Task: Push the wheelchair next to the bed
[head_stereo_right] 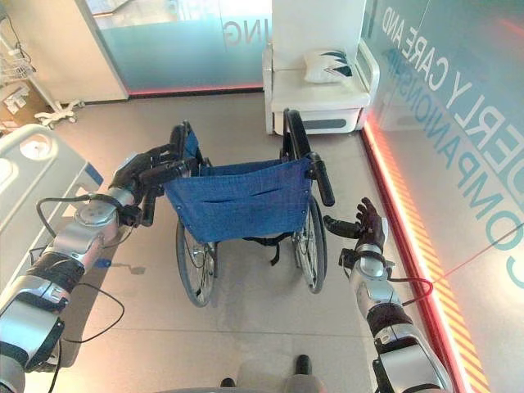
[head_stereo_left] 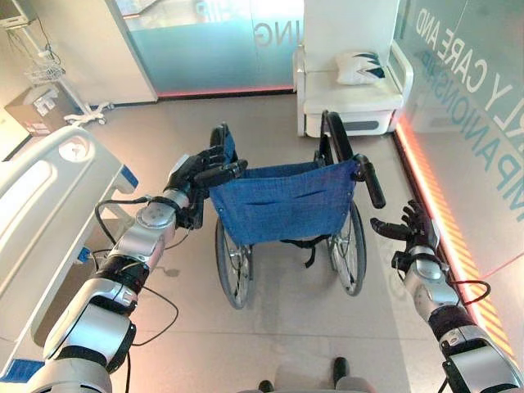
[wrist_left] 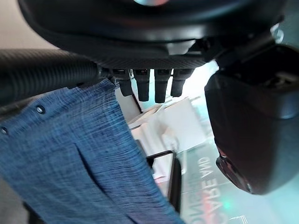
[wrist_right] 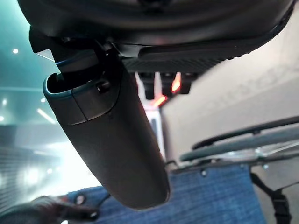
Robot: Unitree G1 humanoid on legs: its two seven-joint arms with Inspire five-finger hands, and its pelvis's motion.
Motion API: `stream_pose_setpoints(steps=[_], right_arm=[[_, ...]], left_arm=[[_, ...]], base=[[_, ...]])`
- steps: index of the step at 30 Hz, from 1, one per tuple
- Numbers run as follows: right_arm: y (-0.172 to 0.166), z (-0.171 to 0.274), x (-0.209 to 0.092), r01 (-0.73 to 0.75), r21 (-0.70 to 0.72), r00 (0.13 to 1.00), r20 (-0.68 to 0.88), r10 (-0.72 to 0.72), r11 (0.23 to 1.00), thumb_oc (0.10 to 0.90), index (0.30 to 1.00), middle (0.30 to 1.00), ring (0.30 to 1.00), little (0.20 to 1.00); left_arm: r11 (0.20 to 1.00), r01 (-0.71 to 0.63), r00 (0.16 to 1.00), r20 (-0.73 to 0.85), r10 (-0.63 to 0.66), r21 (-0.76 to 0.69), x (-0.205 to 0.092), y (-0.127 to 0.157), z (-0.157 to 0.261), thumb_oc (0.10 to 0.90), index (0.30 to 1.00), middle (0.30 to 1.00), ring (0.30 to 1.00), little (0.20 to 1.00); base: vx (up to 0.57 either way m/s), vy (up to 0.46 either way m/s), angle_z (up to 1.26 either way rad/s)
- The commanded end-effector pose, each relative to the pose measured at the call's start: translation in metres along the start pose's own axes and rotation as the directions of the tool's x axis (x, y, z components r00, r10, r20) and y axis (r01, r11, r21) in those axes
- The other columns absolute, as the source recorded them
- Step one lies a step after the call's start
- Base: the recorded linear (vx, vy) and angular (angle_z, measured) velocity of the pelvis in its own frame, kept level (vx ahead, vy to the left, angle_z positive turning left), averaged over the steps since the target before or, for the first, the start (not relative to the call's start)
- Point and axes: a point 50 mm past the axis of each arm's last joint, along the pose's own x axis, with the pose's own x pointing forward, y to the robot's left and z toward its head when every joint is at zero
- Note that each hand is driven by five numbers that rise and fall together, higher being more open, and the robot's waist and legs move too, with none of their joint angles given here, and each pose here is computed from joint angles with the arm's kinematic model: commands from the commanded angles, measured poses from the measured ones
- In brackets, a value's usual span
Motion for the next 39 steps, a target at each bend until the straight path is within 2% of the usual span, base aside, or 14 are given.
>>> stream_pose_setpoints(steps=[1, 5, 7, 9, 12, 14, 17, 20, 25, 29, 39], right_arm=[[0.006, 0.068, 0.018, 0.003, 0.020, 0.974, 0.225, -0.008, 1.000, 0.800, 0.900, 0.900, 0.900, 0.900], [0.006, 0.070, 0.019, 0.008, 0.027, 0.973, 0.230, -0.014, 1.000, 0.800, 0.900, 0.900, 0.900, 0.900], [0.008, 0.076, 0.020, 0.004, 0.028, 0.970, 0.244, -0.010, 1.000, 0.800, 0.900, 0.900, 0.900, 0.900], [0.008, 0.080, 0.021, -0.003, 0.030, 0.967, 0.256, -0.005, 1.000, 0.800, 0.900, 0.900, 0.900, 0.900], [0.014, 0.093, 0.021, -0.018, 0.037, 0.954, 0.299, 0.007, 0.999, 0.800, 0.900, 0.900, 0.900, 0.900], [0.020, 0.106, 0.018, -0.036, 0.052, 0.938, 0.347, 0.016, 0.998, 0.800, 0.900, 0.900, 0.900, 0.900], [0.026, 0.121, 0.012, -0.052, 0.077, 0.913, 0.407, 0.017, 0.996, 0.800, 0.900, 0.900, 0.900, 0.900], [0.030, 0.143, 0.004, -0.074, 0.127, 0.872, 0.490, 0.003, 0.989, 0.800, 0.900, 0.900, 0.900, 0.900], [0.034, 0.184, -0.012, -0.105, 0.191, 0.780, 0.625, -0.039, 0.976, 0.800, 0.900, 0.900, 0.900, 0.900], [0.037, 0.214, -0.020, -0.111, 0.170, 0.724, 0.689, -0.038, 0.979, 0.800, 0.900, 0.900, 0.900, 0.900], [0.041, 0.217, -0.028, -0.208, 0.067, 0.723, 0.682, 0.108, 0.976, 0.800, 0.900, 0.900, 0.900, 0.900]], left_arm=[[0.975, -0.141, 0.990, 0.019, 0.140, 0.172, 0.004, 0.054, 0.038, 0.800, 0.900, 0.900, 0.900, 0.900], [0.944, -0.144, 0.981, -0.079, 0.175, 0.297, 0.005, 0.058, 0.025, 0.800, 0.900, 0.900, 0.900, 0.900], [0.888, -0.183, 0.965, -0.095, 0.244, 0.423, 0.005, 0.064, 0.023, 0.800, 0.900, 0.900, 0.900, 0.900], [0.867, -0.203, 0.957, -0.096, 0.275, 0.455, 0.004, 0.069, 0.022, 0.800, 0.900, 0.900, 0.900, 0.900], [0.832, -0.275, 0.941, -0.044, 0.336, 0.482, 0.004, 0.074, 0.030, 0.800, 0.900, 0.900, 0.900, 0.900], [0.792, -0.350, 0.926, 0.057, 0.373, 0.501, 0.004, 0.072, 0.042, 0.800, 0.900, 0.900, 0.900, 0.900], [0.771, -0.430, 0.902, 0.181, 0.393, 0.470, 0.004, 0.066, 0.056, 0.800, 0.900, 0.900, 0.900, 0.900], [0.790, -0.467, 0.882, 0.276, 0.382, 0.398, 0.001, 0.053, 0.068, 0.800, 0.900, 0.900, 0.900, 0.900], [0.829, -0.477, 0.861, 0.345, 0.375, 0.291, -0.006, 0.043, 0.075, 0.800, 0.900, 0.900, 0.900, 0.900], [0.851, -0.487, 0.830, 0.406, 0.382, 0.197, -0.012, 0.044, 0.084, 0.800, 0.900, 0.900, 0.900, 0.900], [0.885, -0.436, 0.839, 0.429, 0.335, 0.161, -0.029, 0.041, 0.080, 0.800, 0.900, 0.900, 0.900, 0.900]], base=[[-0.05, -0.024, -0.03], [-0.05, -0.024, -0.11], [-0.06, -0.019, -0.12], [-0.04, -0.013, -0.07], [-0.01, -0.003, -0.01], [-0.01, -0.012, -0.02], [-0.01, -0.008, -0.01], [-0.01, -0.012, 0.02], [0.01, -0.012, 0.03], [0.06, -0.003, 0.02], [0.04, -0.001, 0.07]])
